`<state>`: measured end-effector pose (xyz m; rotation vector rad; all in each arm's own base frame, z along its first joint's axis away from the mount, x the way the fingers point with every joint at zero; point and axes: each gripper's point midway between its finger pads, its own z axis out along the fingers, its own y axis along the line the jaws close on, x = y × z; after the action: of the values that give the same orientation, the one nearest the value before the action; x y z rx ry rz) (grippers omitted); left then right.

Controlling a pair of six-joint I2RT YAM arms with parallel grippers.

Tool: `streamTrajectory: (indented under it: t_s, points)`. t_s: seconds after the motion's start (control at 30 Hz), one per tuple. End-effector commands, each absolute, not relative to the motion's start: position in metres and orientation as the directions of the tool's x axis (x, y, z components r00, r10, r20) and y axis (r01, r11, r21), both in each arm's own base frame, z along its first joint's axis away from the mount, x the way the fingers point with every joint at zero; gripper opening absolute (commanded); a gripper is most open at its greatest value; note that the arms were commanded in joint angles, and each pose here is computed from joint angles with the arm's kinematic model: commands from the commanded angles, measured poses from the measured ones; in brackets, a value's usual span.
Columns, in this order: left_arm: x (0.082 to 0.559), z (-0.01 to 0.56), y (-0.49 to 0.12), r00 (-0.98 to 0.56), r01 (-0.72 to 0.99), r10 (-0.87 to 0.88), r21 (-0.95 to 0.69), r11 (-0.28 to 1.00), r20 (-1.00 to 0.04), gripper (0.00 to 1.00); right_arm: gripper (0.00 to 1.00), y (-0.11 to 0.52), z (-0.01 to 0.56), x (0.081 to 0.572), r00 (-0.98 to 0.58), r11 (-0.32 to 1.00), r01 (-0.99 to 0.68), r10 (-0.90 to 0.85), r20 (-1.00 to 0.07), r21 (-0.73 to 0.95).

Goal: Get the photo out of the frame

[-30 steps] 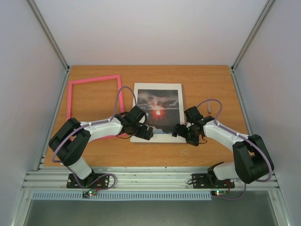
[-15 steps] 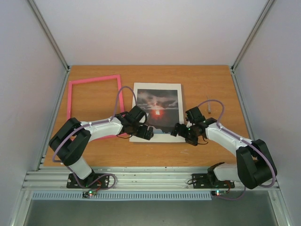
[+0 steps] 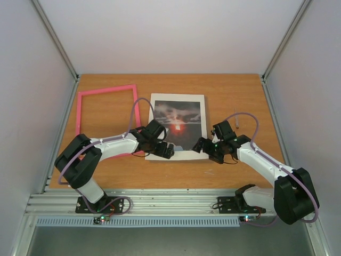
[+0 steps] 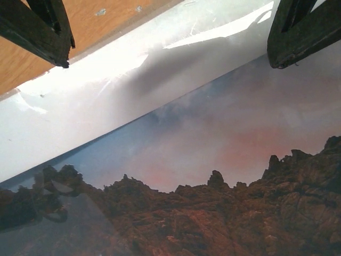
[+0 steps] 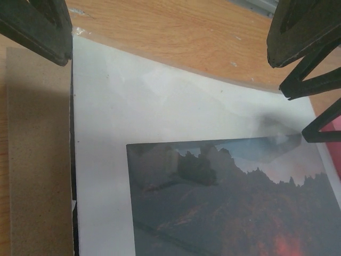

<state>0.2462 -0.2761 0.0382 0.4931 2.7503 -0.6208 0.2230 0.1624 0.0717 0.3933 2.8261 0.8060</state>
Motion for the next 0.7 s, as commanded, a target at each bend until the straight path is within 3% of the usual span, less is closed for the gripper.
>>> streamTrajectory:
  t_s: [0.0, 0.43, 0.67]
  points:
    - [0.244, 0.055, -0.28, -0.883, 0.42, 0.274, -0.381, 0.824, -0.381, 0.99, 0.98, 0.172, 0.091, 0.231, -0.946, 0.793, 0.191, 0.306, -0.107, 0.579]
    - [0.241, 0.062, -0.291, -0.861, 0.462, 0.301, -0.385, 0.799, -0.409, 0.99, 0.98, 0.172, 0.101, 0.232, -0.946, 0.793, 0.206, 0.31, -0.09, 0.574]
    - [0.235, 0.076, -0.31, -0.764, 0.579, 0.376, -0.301, 0.758, -0.524, 0.99, 0.98, 0.175, 0.106, 0.235, -0.946, 0.788, 0.208, 0.313, -0.086, 0.58]
